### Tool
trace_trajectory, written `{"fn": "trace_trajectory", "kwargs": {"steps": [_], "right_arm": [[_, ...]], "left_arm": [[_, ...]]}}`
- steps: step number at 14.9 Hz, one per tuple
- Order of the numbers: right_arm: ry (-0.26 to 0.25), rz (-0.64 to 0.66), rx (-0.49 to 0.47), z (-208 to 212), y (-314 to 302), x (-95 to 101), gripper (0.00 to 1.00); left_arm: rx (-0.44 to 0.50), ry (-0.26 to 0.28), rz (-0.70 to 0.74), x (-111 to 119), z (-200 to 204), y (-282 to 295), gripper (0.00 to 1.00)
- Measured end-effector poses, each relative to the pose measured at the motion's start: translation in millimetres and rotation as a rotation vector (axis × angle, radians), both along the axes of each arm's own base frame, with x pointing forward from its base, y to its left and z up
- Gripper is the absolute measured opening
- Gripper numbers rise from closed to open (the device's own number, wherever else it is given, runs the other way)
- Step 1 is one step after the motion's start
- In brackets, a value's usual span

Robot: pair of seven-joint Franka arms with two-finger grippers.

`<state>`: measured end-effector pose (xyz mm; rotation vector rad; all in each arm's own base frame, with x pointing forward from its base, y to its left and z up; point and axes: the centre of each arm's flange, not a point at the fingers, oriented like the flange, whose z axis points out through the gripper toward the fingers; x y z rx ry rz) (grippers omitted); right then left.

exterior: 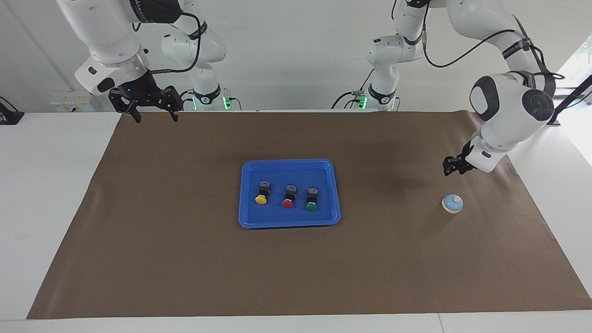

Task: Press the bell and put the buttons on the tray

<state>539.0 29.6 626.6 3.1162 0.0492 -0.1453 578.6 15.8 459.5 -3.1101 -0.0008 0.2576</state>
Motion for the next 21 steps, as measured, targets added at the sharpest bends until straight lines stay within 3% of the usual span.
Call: {"fn": "trace_trajectory", "kwargs": {"steps": [3,4,9,21], "right_arm": [[0.0,0.0,0.0,0.1,0.0,0.0,1.0],[0.0,0.0,0.0,0.1,0.0,0.0,1.0],[0.0,0.0,0.0,0.1,0.0,0.0,1.0],[0.0,0.0,0.0,0.1,0.0,0.0,1.0]], "left_arm": [[0.005,0.0,-0.011,-15.7,30.6,-8.4,0.95],[0.006,0.005,-0.009,-20.8,40.0,-7.9,1.0],[0.001,-0.031,0.003,-42.7,101.5,-5.9,1.0],[-0.012,-0.049,-0.016,-43.7,109.8,-18.6,1.0]]}}
